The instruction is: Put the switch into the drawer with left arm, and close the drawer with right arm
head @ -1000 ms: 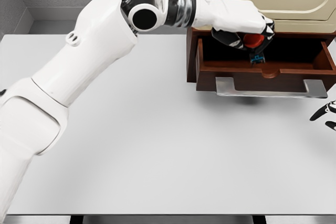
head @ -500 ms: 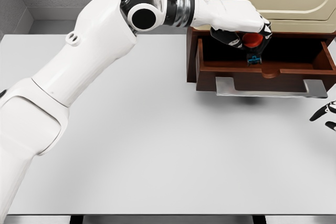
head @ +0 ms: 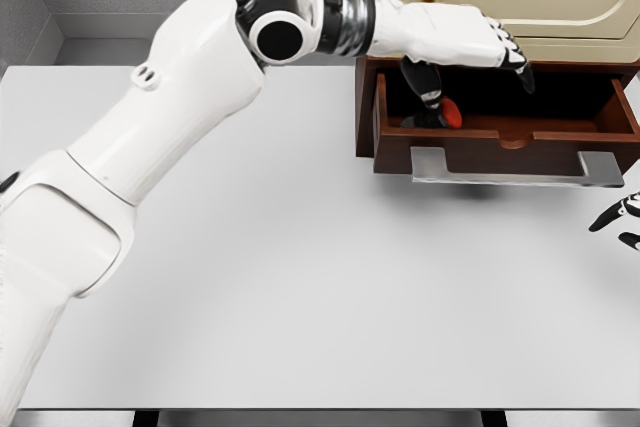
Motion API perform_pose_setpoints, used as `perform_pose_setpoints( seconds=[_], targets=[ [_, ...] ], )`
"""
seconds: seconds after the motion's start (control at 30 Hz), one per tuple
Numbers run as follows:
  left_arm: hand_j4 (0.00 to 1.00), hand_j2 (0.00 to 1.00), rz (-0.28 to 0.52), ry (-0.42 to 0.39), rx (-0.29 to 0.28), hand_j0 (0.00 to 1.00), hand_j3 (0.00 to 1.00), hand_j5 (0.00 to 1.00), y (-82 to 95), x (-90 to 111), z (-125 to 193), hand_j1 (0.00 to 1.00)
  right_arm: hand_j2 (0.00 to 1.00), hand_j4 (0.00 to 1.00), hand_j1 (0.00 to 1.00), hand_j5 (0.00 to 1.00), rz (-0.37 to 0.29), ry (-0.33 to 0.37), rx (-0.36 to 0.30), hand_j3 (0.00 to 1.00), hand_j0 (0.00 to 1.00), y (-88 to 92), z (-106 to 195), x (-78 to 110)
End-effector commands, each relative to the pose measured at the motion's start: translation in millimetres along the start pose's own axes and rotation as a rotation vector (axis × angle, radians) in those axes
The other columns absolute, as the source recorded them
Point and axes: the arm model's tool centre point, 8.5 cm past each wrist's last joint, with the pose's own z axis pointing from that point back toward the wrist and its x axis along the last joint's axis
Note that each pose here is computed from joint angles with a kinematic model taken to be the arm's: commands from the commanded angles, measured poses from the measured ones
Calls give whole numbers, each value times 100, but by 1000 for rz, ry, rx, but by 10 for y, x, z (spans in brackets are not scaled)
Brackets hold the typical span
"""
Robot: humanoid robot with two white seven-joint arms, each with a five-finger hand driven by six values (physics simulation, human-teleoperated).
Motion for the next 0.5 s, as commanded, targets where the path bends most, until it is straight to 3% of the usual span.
perform_pose_setpoints(
  seconds=[0.0, 0.3, 0.47],
  targets=[
    [90, 90, 13, 2, -9, 90, 90, 90, -39, -11, -26, 90, 54, 54, 54, 54, -8, -4, 0, 54, 54, 8, -9, 4],
    [90, 90, 28, 15, -26, 90, 90, 90, -114, -58, -26, 90, 55, 55, 55, 55, -8, -4, 0, 55, 55, 8, -9, 4],
    [96, 96, -15, -30, 3, 96, 96, 96, 66, 97, -56, 96, 55, 55, 55, 55, -8, -4, 0, 55, 55, 8, -9, 4]
  ],
)
